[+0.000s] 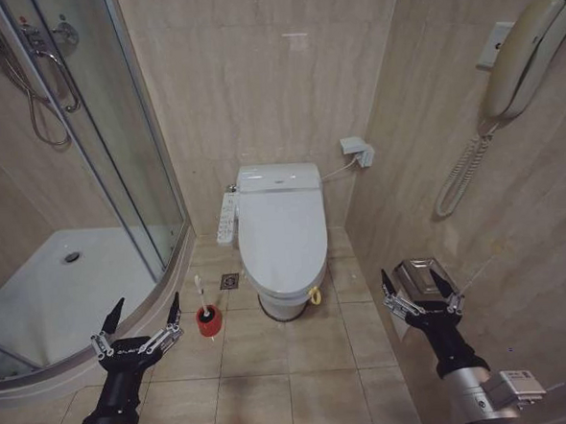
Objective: Open the toilet lid, clean the toilet bowl with a toilet brush, close the toilet lid, and flush.
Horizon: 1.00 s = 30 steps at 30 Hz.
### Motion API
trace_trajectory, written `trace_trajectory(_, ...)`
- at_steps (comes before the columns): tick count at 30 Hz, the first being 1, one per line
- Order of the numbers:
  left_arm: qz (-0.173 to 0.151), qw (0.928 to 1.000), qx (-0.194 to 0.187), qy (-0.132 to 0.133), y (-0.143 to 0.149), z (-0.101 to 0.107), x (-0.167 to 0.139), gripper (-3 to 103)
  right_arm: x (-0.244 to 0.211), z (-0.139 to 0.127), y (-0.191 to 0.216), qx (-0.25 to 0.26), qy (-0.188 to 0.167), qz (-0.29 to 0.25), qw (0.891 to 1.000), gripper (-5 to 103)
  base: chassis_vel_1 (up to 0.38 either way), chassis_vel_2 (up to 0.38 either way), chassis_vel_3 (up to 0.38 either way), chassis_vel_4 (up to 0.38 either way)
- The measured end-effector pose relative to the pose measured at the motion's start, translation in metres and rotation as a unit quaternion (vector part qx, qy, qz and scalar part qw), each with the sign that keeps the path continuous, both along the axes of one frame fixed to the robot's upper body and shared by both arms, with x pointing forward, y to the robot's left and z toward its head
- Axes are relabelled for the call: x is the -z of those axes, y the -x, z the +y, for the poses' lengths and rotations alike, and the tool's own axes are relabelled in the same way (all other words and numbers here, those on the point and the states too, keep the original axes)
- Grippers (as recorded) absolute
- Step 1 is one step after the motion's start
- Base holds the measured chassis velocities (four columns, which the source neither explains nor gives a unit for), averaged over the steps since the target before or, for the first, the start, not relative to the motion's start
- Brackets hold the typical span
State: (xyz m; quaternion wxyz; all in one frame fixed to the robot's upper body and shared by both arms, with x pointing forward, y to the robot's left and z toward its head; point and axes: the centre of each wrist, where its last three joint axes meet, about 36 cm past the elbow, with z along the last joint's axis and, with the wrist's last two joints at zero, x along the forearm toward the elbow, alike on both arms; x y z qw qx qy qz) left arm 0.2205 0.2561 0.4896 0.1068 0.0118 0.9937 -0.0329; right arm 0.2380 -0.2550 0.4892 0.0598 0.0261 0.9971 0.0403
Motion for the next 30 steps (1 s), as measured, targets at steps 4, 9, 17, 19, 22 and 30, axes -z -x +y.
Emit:
trace_trajectory(4,0.000,1.0000,0.000,0.000,0.0000,0.0000,0.0000,100,-0.0001,0.0002,-0.0003,0.000,-0.001,0.000,1.000,100,-0.030,0.018,0.015,-0.023)
trace_trajectory(9,0.000,1.0000,0.000,0.000,0.0000,0.0000,0.0000,100,0.0001,0.0001,-0.0005,0.000,-0.001,0.000,1.000,100,-0.066,0.056,0.060,-0.061)
trace_trajectory(17,0.000,1.0000,0.000,0.000,0.0000,0.0000,0.0000,100,0.0006,0.0000,-0.0007,0.000,-0.003,0.001,1.000,100,-0.079,0.086,0.089,-0.061)
trace_trajectory(19,0.000,1.0000,0.000,0.000,0.0000,0.0000,0.0000,100,0.0006,-0.0001,-0.0009,0.000,-0.003,0.001,1.000,100,-0.079,0.066,0.086,-0.065)
trace_trajectory(22,0.000,1.0000,0.000,0.000,0.0000,0.0000,0.0000,100,0.0007,-0.0001,-0.0010,0.000,-0.003,0.001,1.000,100,-0.086,0.065,0.095,-0.077)
trace_trajectory(30,0.000,1.0000,0.000,0.000,0.0000,0.0000,0.0000,100,0.0003,0.0000,-0.0005,-0.001,-0.005,0.000,1.000,100,-0.074,0.081,0.072,-0.100)
